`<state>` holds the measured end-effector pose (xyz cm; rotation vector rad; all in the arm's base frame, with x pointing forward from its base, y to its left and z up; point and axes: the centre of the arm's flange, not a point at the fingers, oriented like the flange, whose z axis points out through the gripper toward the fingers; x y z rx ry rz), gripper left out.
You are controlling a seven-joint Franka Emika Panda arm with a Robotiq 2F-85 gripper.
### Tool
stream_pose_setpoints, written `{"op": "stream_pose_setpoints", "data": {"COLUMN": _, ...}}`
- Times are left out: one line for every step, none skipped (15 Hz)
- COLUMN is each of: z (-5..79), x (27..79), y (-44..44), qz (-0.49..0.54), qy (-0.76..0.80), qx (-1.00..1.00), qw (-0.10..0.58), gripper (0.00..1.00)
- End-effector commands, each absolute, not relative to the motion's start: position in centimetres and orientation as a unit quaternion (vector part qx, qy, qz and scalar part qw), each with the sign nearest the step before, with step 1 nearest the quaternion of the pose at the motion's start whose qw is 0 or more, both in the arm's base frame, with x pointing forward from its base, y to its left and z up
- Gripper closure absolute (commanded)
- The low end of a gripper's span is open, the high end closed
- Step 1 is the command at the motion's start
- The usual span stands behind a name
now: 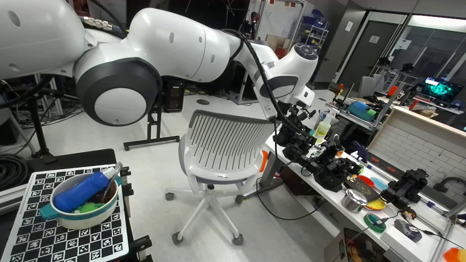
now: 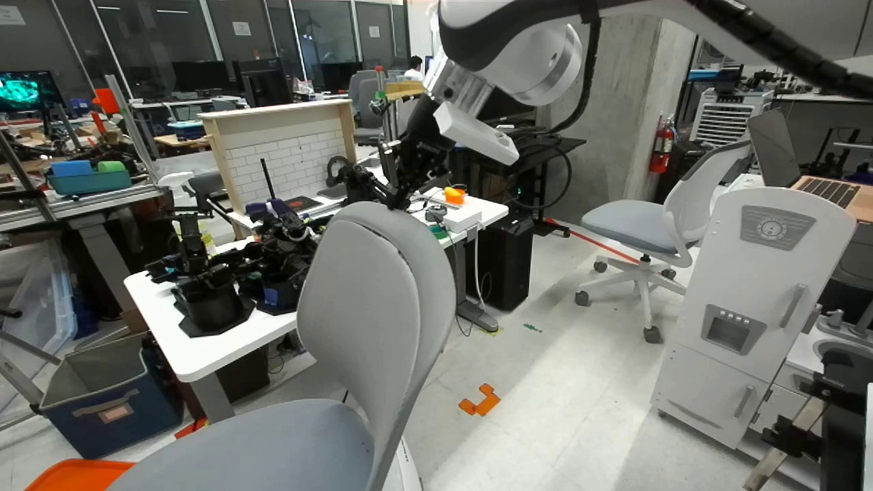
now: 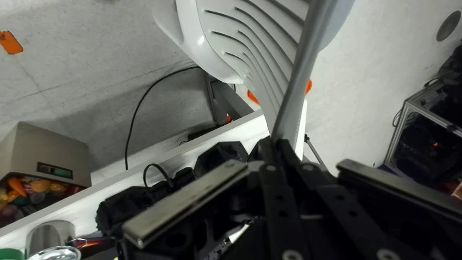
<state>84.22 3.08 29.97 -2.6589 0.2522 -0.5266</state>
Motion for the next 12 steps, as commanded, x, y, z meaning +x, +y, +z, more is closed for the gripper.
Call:
{"op": "stream_pose_setpoints", "data": {"z": 26.1, "x": 89.1, "y": -2.3, "qz": -0.183, "qy": 0.119, "qx": -0.953, "qw": 0.211, "gripper": 0.99}}
{"op": "stream_pose_setpoints", "data": {"z": 26.0, "x": 88.3, "y": -3.3, "qz": -0.184, "qy": 0.126, "qx": -0.951, "qw": 0.213, "gripper": 0.99}}
{"op": "stream_pose_setpoints", "data": {"z": 25.8, "x": 87.3, "y": -4.2, "qz": -0.185, "qy": 0.133, "qx": -0.950, "qw": 0.213, "gripper": 0.99}}
{"op": "stream_pose_setpoints", "data": {"z": 25.5, "x": 86.5, "y": -5.1, "qz": -0.187, "qy": 0.139, "qx": -0.949, "qw": 0.213, "gripper": 0.99}}
{"op": "stream_pose_setpoints", "data": {"z": 25.2, "x": 85.6, "y": -5.9, "qz": -0.189, "qy": 0.144, "qx": -0.948, "qw": 0.211, "gripper": 0.99}}
{"op": "stream_pose_setpoints", "data": {"z": 25.1, "x": 84.5, "y": -6.7, "qz": -0.190, "qy": 0.149, "qx": -0.947, "qw": 0.210, "gripper": 0.99}}
{"op": "stream_pose_setpoints", "data": {"z": 25.0, "x": 83.7, "y": -7.4, "qz": -0.194, "qy": 0.154, "qx": -0.946, "qw": 0.209, "gripper": 0.99}}
{"op": "stream_pose_setpoints", "data": {"z": 25.3, "x": 82.5, "y": -7.9, "qz": -0.198, "qy": 0.159, "qx": -0.945, "qw": 0.208, "gripper": 0.99}}
{"op": "stream_pose_setpoints", "data": {"z": 25.5, "x": 81.7, "y": -8.4, "qz": -0.201, "qy": 0.163, "qx": -0.944, "qw": 0.207, "gripper": 0.99}}
{"op": "stream_pose_setpoints", "data": {"z": 25.7, "x": 80.6, "y": -8.6, "qz": -0.203, "qy": 0.165, "qx": -0.943, "qw": 0.204, "gripper": 0.99}}
{"op": "stream_pose_setpoints", "data": {"z": 26.3, "x": 79.2, "y": -8.6, "qz": -0.205, "qy": 0.165, "qx": -0.944, "qw": 0.201, "gripper": 0.99}}
{"op": "stream_pose_setpoints", "data": {"z": 26.6, "x": 77.8, "y": -8.4, "qz": -0.205, "qy": 0.165, "qx": -0.944, "qw": 0.197, "gripper": 0.99}}
